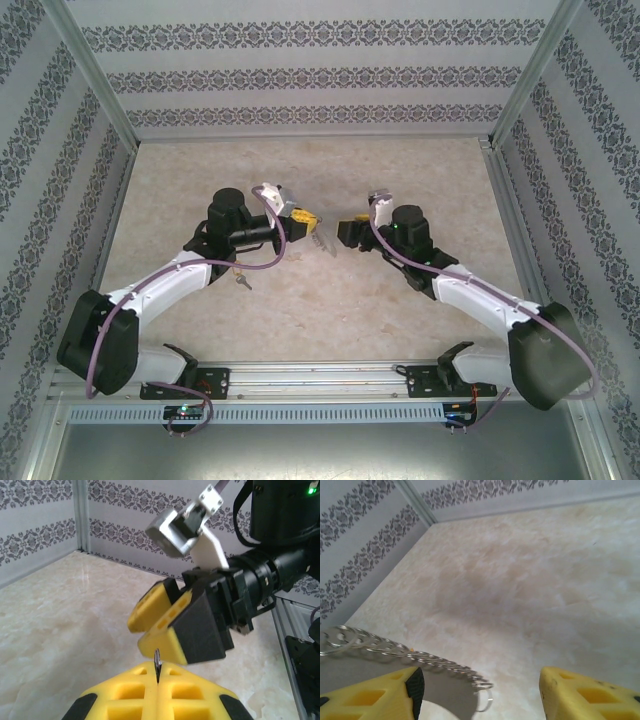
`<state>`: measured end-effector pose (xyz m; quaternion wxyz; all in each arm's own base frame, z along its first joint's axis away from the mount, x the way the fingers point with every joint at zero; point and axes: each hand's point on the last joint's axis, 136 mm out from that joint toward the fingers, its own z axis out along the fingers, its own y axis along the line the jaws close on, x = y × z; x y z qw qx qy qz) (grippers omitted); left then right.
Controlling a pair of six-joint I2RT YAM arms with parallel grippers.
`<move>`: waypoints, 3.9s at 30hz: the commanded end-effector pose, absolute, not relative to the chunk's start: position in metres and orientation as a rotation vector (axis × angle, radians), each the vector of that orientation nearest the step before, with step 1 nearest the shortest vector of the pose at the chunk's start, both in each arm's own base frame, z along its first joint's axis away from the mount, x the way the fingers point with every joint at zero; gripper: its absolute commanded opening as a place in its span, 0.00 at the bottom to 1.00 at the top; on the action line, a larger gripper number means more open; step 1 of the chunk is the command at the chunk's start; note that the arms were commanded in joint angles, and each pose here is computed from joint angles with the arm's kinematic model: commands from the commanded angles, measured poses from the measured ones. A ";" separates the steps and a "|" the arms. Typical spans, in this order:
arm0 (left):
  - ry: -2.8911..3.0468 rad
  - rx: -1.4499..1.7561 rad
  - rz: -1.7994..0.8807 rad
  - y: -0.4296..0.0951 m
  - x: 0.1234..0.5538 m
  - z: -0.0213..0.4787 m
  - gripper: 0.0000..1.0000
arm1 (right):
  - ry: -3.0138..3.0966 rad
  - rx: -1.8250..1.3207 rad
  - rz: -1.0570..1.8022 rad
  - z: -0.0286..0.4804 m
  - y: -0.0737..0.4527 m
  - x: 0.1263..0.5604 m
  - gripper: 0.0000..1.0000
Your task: Put the keys on the keyring
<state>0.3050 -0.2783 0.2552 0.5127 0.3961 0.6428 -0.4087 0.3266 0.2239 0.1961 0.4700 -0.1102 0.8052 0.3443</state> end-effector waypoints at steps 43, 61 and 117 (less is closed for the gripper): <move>1.454 1.170 -1.264 -0.311 0.291 0.248 0.00 | 1.726 -0.730 1.370 0.241 0.265 0.271 0.30; 1.462 1.172 -1.290 -0.311 0.289 0.247 0.00 | 1.711 -0.754 1.370 0.246 0.267 0.267 0.10; 1.514 0.722 -1.452 -0.293 0.273 0.274 0.37 | 1.628 -0.785 1.422 0.270 0.280 0.258 0.00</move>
